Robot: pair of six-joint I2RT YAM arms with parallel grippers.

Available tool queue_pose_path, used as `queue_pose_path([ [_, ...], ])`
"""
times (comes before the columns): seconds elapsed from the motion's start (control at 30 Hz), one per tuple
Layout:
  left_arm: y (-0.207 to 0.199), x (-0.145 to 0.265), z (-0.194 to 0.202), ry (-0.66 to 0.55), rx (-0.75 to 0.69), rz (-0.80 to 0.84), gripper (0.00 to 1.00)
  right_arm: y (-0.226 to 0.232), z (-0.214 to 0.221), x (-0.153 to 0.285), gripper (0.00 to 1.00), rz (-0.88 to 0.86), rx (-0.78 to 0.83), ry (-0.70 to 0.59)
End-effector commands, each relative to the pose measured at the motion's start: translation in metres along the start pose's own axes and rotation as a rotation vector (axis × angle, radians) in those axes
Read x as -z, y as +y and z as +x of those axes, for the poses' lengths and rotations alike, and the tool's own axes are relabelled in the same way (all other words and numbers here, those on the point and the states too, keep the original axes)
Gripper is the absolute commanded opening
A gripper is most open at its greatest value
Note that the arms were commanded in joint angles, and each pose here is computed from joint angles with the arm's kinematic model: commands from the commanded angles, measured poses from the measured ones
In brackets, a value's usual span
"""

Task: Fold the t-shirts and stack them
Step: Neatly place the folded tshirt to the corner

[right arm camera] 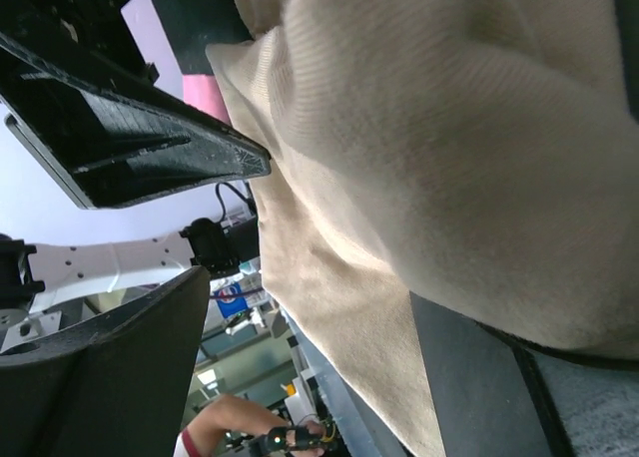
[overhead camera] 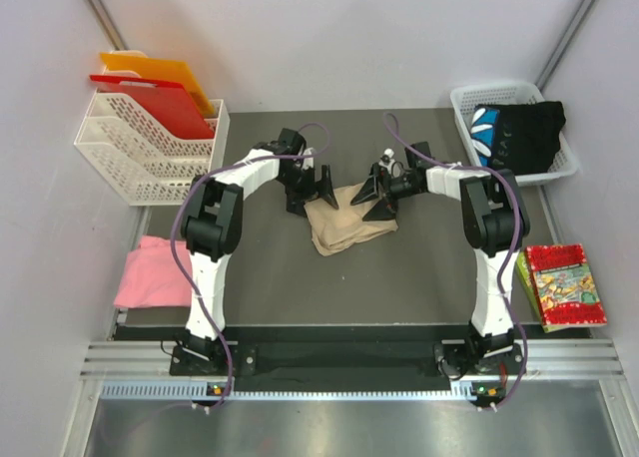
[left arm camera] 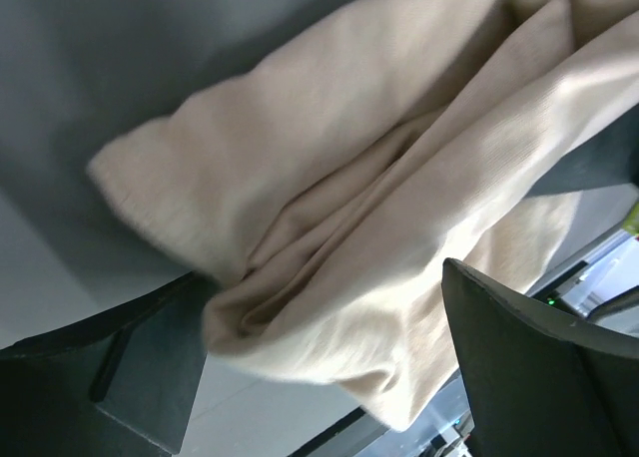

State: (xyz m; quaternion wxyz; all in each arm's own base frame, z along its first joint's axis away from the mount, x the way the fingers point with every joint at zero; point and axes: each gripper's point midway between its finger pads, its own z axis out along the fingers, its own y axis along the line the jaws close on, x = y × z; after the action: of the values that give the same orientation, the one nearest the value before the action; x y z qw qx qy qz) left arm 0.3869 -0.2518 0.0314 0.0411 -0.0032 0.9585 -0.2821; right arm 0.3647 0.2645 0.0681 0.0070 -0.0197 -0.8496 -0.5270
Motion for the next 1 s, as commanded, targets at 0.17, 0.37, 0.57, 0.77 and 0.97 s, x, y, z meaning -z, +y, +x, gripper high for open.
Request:
queue_pose_path([
  [0.17, 0.067, -0.089, 0.028, 0.109, -0.033, -0.171, 0.99, -0.007, 0.008, 0.002, 0.81, 0.036, -0.001, -0.02],
  [0.37, 0.063, -0.091, 0.03, 0.125, -0.035, -0.141, 0.84, -0.008, 0.007, 0.0, 0.8, 0.035, -0.011, -0.019],
  [0.57, 0.066, -0.085, 0.034, 0.146, -0.03, -0.118, 0.0, -0.01, 0.009, -0.001, 0.81, 0.031, -0.018, -0.014],
  [0.77, 0.064, -0.05, 0.028, 0.178, -0.087, -0.093, 0.0, 0.009, 0.003, 0.007, 0.8, 0.005, 0.023, -0.029],
  [0.97, 0.055, 0.039, 0.019, 0.224, -0.281, -0.086, 0.0, 0.051, -0.022, 0.046, 0.81, -0.037, 0.108, -0.138],
])
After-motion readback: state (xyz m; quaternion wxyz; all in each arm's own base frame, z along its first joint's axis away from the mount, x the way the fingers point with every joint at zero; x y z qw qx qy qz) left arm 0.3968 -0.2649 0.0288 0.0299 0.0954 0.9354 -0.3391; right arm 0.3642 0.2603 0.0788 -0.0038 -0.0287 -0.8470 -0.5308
